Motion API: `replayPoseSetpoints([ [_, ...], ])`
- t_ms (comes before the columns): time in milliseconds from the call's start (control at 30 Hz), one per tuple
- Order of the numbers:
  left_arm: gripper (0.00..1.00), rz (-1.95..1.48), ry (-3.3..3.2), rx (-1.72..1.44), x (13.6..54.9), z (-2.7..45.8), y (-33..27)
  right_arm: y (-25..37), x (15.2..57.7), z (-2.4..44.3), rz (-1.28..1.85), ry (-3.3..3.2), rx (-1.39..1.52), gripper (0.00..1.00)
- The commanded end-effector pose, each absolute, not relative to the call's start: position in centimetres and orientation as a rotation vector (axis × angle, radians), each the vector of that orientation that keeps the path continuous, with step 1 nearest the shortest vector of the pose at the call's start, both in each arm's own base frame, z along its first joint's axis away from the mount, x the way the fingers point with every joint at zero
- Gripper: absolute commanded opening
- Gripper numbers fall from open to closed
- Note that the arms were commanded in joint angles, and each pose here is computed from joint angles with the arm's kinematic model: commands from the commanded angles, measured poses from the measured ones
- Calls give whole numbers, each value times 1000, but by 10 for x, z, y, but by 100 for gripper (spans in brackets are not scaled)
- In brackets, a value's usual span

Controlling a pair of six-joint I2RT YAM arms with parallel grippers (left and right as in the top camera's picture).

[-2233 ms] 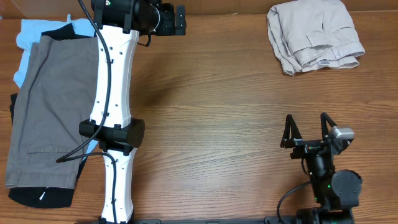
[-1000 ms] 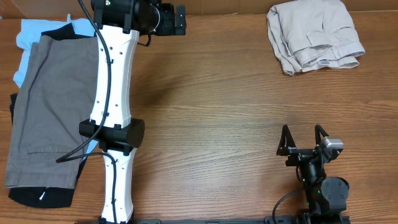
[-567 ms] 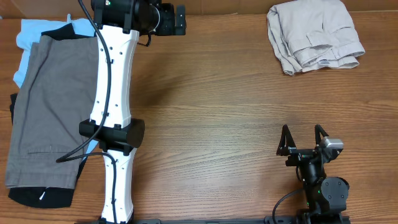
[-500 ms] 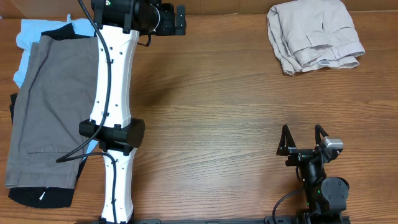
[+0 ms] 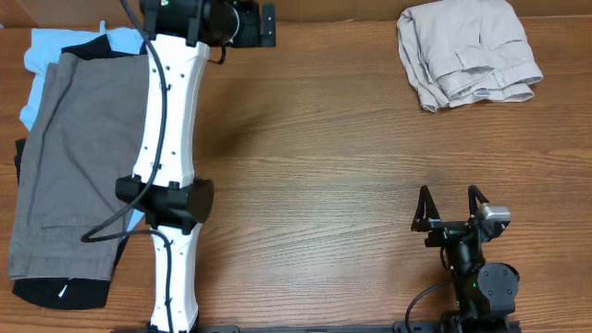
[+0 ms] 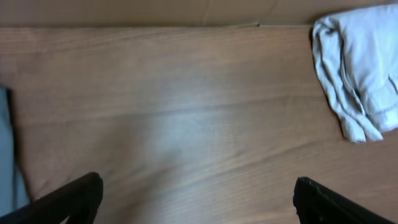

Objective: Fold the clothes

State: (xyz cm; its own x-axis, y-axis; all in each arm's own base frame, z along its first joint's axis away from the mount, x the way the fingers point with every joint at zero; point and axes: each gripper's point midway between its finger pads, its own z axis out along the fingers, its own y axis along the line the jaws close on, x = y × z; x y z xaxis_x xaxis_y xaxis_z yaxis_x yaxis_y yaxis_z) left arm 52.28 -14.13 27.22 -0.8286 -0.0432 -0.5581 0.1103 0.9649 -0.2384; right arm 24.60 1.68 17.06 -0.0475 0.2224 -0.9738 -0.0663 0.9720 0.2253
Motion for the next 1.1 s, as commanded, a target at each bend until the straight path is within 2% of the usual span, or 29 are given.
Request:
replayPoseSetpoints([
  [0, 100, -349, 2462, 121, 518, 286, -152, 16, 246, 170, 230, 1595, 116, 100],
  [333, 100, -318, 2177, 389, 484, 303, -169, 16, 246, 170, 230, 1595, 116, 100],
  [767, 100, -279, 1945, 388, 426, 316, -146, 16, 246, 170, 230, 1595, 116, 100],
  [1067, 100, -213, 1809, 278, 370, 307, -98, 16, 246, 170, 230, 1595, 116, 100],
])
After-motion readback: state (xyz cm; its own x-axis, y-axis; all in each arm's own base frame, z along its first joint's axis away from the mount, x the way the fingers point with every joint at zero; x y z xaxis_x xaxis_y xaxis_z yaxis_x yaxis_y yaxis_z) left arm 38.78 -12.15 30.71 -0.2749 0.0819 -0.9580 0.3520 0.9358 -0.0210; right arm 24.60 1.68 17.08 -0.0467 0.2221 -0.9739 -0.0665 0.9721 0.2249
